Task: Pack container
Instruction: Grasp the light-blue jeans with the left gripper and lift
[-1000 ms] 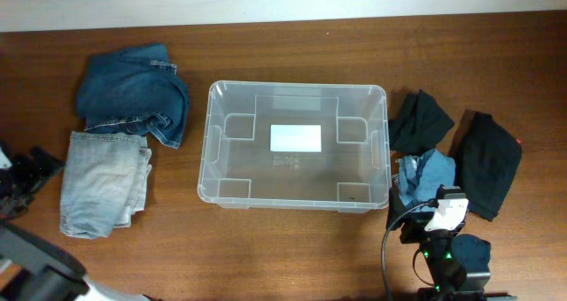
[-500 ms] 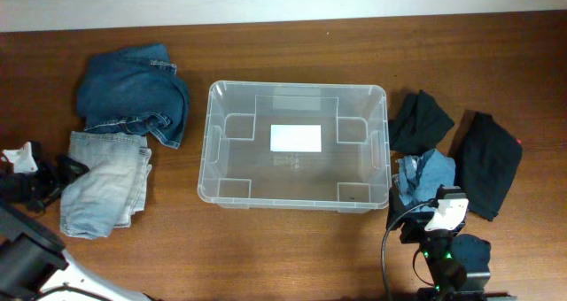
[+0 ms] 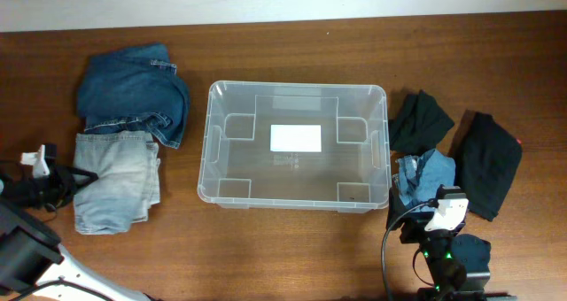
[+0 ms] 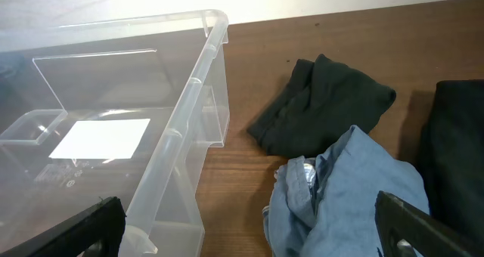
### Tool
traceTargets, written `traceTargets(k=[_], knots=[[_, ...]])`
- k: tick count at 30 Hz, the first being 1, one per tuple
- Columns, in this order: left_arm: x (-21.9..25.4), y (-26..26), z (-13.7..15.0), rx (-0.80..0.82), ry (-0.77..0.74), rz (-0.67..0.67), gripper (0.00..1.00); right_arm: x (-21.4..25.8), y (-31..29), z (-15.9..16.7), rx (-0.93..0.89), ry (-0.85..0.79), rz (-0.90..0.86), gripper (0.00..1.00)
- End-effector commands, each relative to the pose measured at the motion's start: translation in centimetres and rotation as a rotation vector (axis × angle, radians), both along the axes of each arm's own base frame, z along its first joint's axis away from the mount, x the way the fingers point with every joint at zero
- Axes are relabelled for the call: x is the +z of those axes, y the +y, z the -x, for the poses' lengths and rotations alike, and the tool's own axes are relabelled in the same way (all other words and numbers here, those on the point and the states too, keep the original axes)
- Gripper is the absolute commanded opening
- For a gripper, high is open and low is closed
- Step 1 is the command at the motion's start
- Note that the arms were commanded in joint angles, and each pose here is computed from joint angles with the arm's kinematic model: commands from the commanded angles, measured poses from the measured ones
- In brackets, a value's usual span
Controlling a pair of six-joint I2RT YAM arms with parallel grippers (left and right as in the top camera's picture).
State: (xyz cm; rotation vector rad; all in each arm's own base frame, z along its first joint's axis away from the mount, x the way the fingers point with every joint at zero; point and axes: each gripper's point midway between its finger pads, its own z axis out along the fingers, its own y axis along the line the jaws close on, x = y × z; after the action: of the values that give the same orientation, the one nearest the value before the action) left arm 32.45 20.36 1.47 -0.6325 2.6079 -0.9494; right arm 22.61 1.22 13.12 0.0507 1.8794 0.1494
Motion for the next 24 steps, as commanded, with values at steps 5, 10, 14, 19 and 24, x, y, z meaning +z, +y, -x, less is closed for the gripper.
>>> traceTargets(k=[5, 10, 14, 19, 24], knots=[[3.5, -2.0, -0.6, 0.03, -0.021, 0.2, 0.01, -0.2, -0.1, 0.0, -0.006, 0.002, -0.009, 0.98], [11.7, -2.3, -2.3, -0.007, -0.158, 0.202, 0.0, -0.2, -0.1, 0.0, -0.006, 0.002, -0.009, 0.99], [20.6, -4.0, -3.2, -0.077, -0.318, 0.109, 0.01, -0.2, -0.1, 0.0, -0.006, 0.002, -0.009, 0.98], [30.9, -9.6, -3.1, -0.217, -0.551, -0.058, 0.0, -0.2, -0.1, 0.0, -0.006, 0.002, -0.009, 0.98], [38.4, -18.2, -2.0, -0.339, -0.729, -0.067, 0.01, -0.2, -0.1, 0.0, -0.006, 0.002, -0.009, 0.98]])
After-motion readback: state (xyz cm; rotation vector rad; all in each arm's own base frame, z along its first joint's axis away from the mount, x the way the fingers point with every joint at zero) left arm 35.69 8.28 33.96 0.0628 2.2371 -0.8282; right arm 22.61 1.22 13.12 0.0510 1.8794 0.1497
